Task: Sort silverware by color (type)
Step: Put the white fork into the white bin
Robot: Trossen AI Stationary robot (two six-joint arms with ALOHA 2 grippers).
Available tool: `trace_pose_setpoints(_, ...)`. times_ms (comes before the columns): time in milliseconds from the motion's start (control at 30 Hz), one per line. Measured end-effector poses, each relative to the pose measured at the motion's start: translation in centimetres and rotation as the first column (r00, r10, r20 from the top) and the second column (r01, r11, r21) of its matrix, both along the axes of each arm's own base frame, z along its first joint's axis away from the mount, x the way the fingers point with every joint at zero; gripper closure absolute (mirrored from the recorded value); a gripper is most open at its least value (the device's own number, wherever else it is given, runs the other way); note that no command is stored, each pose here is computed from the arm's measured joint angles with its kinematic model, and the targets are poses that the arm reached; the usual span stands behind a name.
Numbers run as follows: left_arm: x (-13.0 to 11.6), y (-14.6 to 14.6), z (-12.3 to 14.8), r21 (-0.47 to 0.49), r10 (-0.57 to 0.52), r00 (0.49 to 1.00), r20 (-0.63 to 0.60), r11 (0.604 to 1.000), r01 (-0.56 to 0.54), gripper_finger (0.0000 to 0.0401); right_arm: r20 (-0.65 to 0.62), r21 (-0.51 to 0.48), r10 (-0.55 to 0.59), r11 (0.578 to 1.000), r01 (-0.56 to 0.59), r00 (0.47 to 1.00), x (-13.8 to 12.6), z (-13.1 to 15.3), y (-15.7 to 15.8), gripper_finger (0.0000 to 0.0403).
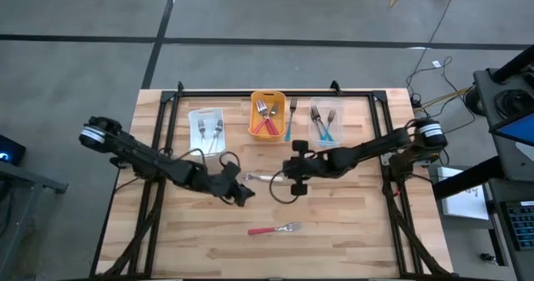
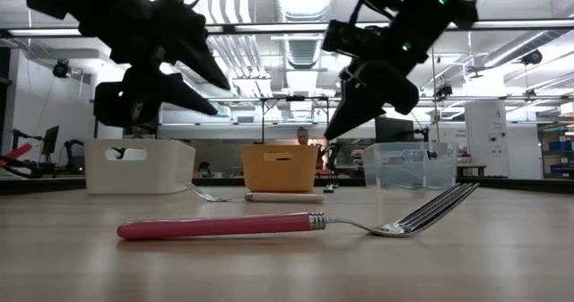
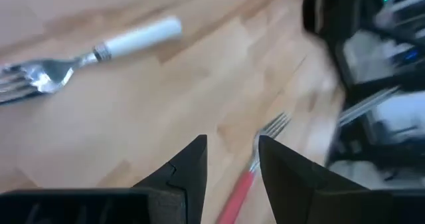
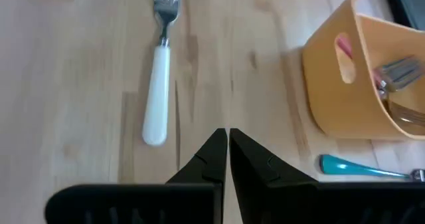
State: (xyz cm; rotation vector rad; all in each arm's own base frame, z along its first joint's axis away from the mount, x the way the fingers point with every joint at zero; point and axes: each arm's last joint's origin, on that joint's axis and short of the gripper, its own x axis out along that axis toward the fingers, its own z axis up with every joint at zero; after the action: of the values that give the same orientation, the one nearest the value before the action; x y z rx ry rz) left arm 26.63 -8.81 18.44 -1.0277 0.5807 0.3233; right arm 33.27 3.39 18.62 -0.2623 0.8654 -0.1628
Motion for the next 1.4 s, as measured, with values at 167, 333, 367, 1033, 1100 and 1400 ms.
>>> trace_pose_setpoints(167,1.5,-1.6,-0.7,0.061,-0.020,0.982,-0.186,0.998,0.032,0.0285,0.139,0.039,-0.017,0.999,0.012,0.990,-1.3,-2.2,-0.1,0.0392)
trace_pose_setpoints(333,2.7,-2.4,-1.9,0.139,-0.003,0.916,-0.401,0.988,0.064,0.0285,0.247,0.081,-0.051,0.996,0.031,0.968,-1.5,-5.3,-0.2,0.0392)
trace_pose_setpoints(367,2.7,-2.5,-2.1,0.158,0.007,0.891,-0.453,0.985,0.073,0.0285,0.263,0.085,-0.051,0.996,0.030,0.963,-1.4,-5.7,-0.2,0.0392)
trace_pose_setpoints(1033,1.7,-1.6,-4.3,0.331,0.145,0.682,-0.717,0.931,0.150,0.0285,0.247,0.264,-0.002,0.962,-0.065,0.969,-0.2,-9.1,4.0,0.0392)
trace_pose_setpoints(1100,1.3,-1.5,-3.6,0.330,0.152,0.674,-0.723,0.933,0.144,0.0285,0.273,0.282,0.035,0.952,-0.115,0.961,0.3,-8.4,5.1,0.0392)
trace_pose_setpoints(1400,2.6,-2.4,-0.2,0.292,0.130,0.776,-0.618,0.953,0.073,0.0285,0.316,0.136,0.027,0.988,-0.074,0.948,2.2,-6.7,7.4,0.0392)
